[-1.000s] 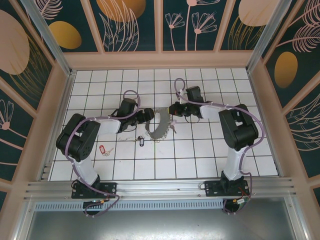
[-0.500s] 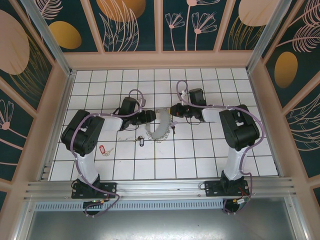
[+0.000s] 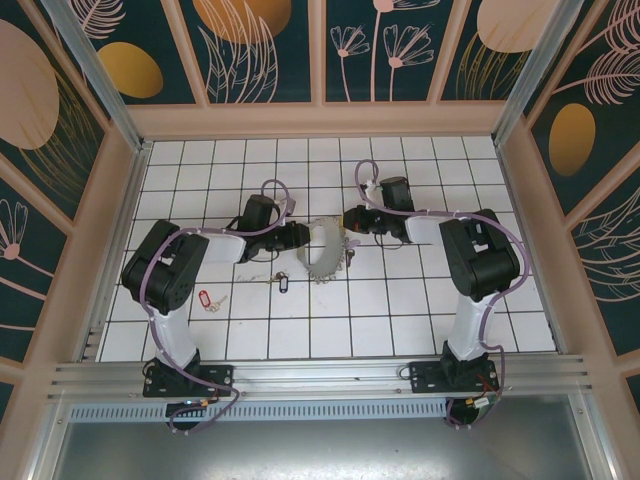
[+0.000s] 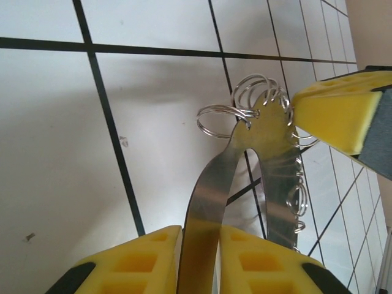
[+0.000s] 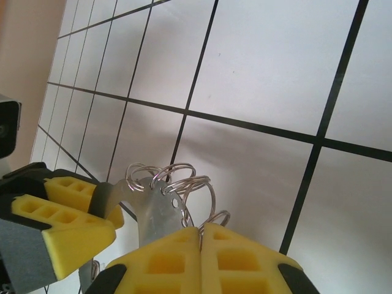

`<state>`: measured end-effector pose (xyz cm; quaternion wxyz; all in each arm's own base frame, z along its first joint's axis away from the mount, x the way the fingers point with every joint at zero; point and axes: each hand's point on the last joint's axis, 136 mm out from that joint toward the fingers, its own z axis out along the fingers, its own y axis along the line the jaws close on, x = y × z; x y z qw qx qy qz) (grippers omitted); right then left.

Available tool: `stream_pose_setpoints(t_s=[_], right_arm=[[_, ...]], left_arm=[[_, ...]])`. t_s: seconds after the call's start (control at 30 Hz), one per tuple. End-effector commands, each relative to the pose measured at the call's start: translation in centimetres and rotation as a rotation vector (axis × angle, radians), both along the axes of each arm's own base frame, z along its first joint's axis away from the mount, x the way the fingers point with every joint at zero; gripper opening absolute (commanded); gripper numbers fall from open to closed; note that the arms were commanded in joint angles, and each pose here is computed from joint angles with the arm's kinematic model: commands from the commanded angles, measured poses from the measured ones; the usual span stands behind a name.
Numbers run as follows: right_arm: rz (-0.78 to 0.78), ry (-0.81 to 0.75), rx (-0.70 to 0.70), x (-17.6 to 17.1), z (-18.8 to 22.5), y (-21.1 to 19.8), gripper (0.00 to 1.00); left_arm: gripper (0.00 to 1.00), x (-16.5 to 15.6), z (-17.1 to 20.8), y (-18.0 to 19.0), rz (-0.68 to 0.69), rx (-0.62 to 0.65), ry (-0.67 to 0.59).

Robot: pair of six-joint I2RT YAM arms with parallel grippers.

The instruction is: Put the keys on the keyring

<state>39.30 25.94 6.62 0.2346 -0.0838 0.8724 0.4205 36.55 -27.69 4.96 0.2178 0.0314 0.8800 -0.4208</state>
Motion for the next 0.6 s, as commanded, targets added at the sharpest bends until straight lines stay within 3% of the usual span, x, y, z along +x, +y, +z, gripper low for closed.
stream_pose_setpoints(t_s=[0.0,0.1,0.2,0.23,0.27,0.43,0.57], right_arm=[[-0.004,-0.026,0.016,0.1,0.6,-0.2,0.05],[-0.003,-0.031,0.021,0.1,0.8,-0.2,0.06],[-0.004,-0.035,0.027,0.1,1.0,-0.2,0.07],[-0.004,-0.039,0.032,0.1,1.1,-0.2,0.07],[-0.005,-0.041,0.035,0.0,1.2,-0.2,0.08],[-0.018,-0.097,0.045,0.0,3.5,-0.5,0.11],[-0.06,-0.172,0.033,0.1,6.2,-1.5,0.2]], left_arm=[[0.21,0.2,2.2,-0.2,-0.005,-0.042,-0.052],[0.2,0.1,2.8,-0.3,-0.015,-0.059,-0.061],[0.12,-0.1,3.7,-0.6,-0.03,-0.086,-0.077],[0.01,-0.1,3.9,-0.6,-0.032,-0.087,-0.085],[0.0,-0.1,4.1,-0.6,-0.033,-0.089,-0.092],[0.0,-0.1,6.3,-0.1,-0.015,-0.087,-0.164],[0.0,-0.1,10.4,0.2,-0.017,-0.104,-0.276]])
